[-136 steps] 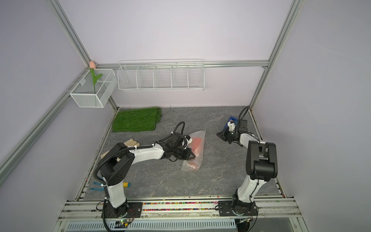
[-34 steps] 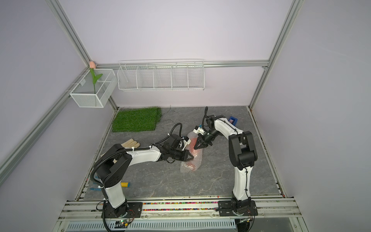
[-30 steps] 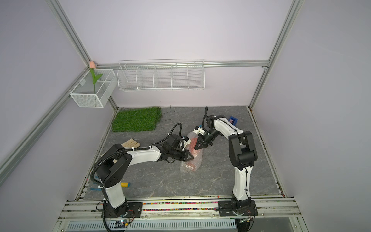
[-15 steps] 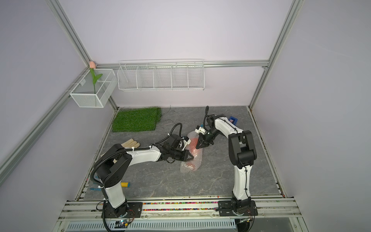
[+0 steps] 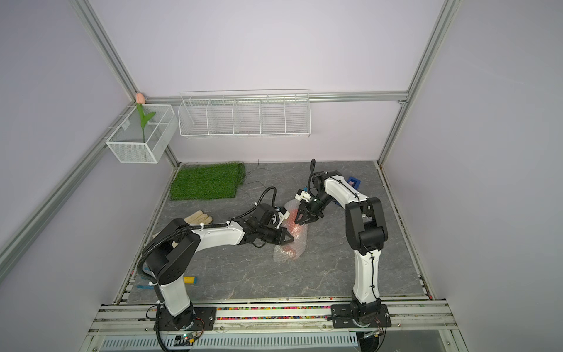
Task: Wrap wine glasses in bubble wrap
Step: Stick the tape on the bubble wrap.
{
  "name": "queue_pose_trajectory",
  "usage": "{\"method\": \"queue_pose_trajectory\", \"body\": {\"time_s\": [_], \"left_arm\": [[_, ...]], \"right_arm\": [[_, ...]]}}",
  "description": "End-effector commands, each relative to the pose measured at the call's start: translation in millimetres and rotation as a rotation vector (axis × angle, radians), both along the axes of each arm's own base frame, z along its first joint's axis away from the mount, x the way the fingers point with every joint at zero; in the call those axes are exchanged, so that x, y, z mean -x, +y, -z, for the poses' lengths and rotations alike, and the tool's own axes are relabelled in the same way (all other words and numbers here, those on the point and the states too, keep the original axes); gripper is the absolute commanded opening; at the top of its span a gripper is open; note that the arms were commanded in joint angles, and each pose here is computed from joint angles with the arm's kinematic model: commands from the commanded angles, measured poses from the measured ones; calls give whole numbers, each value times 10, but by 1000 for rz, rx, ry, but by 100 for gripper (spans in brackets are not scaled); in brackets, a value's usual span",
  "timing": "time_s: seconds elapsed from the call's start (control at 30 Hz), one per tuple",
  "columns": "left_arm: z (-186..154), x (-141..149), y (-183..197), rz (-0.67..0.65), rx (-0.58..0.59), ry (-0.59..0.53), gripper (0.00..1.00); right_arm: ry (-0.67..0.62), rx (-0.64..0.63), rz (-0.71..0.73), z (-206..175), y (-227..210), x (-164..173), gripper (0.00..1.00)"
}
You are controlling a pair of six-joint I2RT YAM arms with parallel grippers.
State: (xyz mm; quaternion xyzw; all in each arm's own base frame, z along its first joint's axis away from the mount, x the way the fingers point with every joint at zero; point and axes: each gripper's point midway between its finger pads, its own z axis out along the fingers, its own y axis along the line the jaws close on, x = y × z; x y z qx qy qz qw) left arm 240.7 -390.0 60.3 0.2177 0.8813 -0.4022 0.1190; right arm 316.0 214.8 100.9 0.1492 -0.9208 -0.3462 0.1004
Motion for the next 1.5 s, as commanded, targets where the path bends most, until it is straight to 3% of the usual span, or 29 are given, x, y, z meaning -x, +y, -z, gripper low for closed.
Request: {"method": "queue_pose_trajectory", "body": {"time_s": [0.0,0.27,1.2,1.47], "left_arm": [[330,198,234,-6,-121,98,12],[345,207,237,-6,-123,101,12],[330,208,244,-9,-119,97,12],[336,202,245,-10,-122,95,12]], "right_arm": [[-28,63,-10,40,-89,-46,40],[-56,81,7,-4,-98,-106,44],[-145,114,66,-174,-100,-256,43],[-182,61,31,-465,24,-149,42]]}}
